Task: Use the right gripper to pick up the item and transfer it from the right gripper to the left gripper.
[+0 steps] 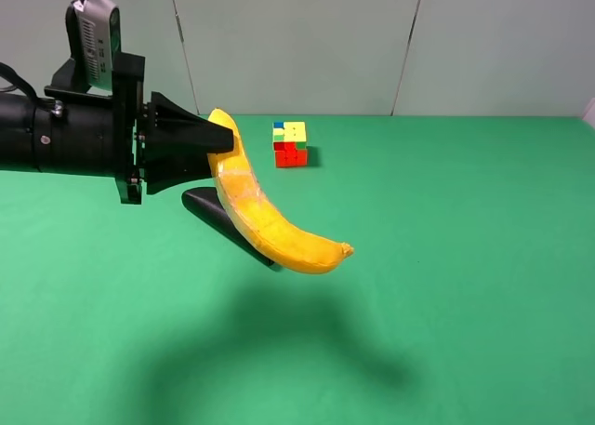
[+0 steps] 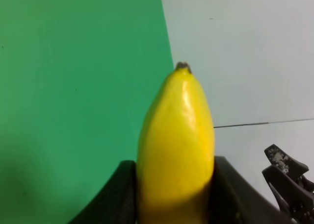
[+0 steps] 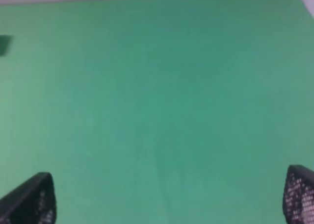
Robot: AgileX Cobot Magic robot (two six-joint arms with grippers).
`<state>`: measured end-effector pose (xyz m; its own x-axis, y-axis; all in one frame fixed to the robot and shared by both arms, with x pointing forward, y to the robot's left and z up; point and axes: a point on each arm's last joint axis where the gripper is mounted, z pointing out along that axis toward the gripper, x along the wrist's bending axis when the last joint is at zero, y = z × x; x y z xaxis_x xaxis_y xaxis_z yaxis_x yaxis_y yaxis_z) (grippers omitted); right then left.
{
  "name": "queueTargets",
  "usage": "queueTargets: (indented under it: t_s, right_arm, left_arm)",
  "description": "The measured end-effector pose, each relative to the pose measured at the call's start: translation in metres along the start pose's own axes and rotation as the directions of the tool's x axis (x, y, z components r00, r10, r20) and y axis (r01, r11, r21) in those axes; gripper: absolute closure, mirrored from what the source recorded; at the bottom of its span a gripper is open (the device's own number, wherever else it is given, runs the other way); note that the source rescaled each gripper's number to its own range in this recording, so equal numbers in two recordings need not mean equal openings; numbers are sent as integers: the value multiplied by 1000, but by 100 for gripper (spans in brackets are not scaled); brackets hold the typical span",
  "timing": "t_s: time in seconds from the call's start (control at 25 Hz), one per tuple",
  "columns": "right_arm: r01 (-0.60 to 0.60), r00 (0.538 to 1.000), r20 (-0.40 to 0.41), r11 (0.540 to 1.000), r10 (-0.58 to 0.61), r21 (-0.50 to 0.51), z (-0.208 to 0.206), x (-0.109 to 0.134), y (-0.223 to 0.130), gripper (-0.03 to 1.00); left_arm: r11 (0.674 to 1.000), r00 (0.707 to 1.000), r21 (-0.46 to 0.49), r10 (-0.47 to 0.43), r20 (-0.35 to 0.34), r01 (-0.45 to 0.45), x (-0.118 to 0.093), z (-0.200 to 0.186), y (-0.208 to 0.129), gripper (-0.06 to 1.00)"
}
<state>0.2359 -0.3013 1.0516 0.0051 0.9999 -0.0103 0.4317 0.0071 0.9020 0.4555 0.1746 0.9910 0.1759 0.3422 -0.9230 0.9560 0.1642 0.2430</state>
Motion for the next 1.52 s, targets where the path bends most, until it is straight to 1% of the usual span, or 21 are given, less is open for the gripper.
queueTargets:
  t_s: [0.16,0.48,0.6,0.72,0.88,1.0,1.04,1.12,1.2,1.24,1.28,1.4,1.44,1.52]
  right_arm:
    - [-2,1000,4,1000,2,0,0,0,0,-3]
    - [-3,1000,7,1000,3,0,0,0,0,-3]
    - [-3,1000,7,1000,3,0,0,0,0,-3]
    - [-3,1000,7,1000,3,0,0,0,0,-3]
    - [-3,1000,7,1000,3,0,0,0,0,-3]
    - [-3,1000,7,1000,3,0,0,0,0,-3]
    - [-3,1000,7,1000,3,0,0,0,0,-3]
    - [-3,1000,7,1000,3,0,0,0,0,-3]
    - [-3,1000,7,1000,3,0,0,0,0,-3]
    - [-3,1000,7,1000,3,0,0,0,0,-3]
    - [-3,1000,7,1000,3,0,0,0,0,-3]
    - [-3,1000,7,1000,3,0,0,0,0,-3]
    - [-3,1000,7,1000,3,0,0,0,0,-3]
    - [-3,1000,7,1000,3,0,0,0,0,-3]
  left_arm:
    - [1000,1000,-12,13,-17,-14,1,0,2,94]
    - [997,998,-37,61,-27,-62,-6,0,13,94]
    - [995,993,-30,98,-62,-100,-8,0,18,94]
    - [990,983,-6,139,-118,-140,-12,0,27,94]
    - [979,956,27,203,-213,-201,-18,-3,41,94]
    - [964,917,32,260,-304,-262,-26,-9,51,94]
    - [959,899,33,276,-341,-282,-29,-12,54,94]
    - [948,862,32,302,-407,-317,-34,-19,58,94]
    - [937,819,38,321,-476,-346,-37,-27,58,94]
    - [931,792,51,336,-509,-363,-37,-31,58,94]
    - [931,777,59,334,-533,-360,-37,-33,57,94]
    - [932,713,97,331,-618,-349,-32,-42,56,94]
    - [938,699,96,314,-642,-334,-30,-44,56,94]
    - [945,656,103,290,-696,-310,-25,-48,56,94]
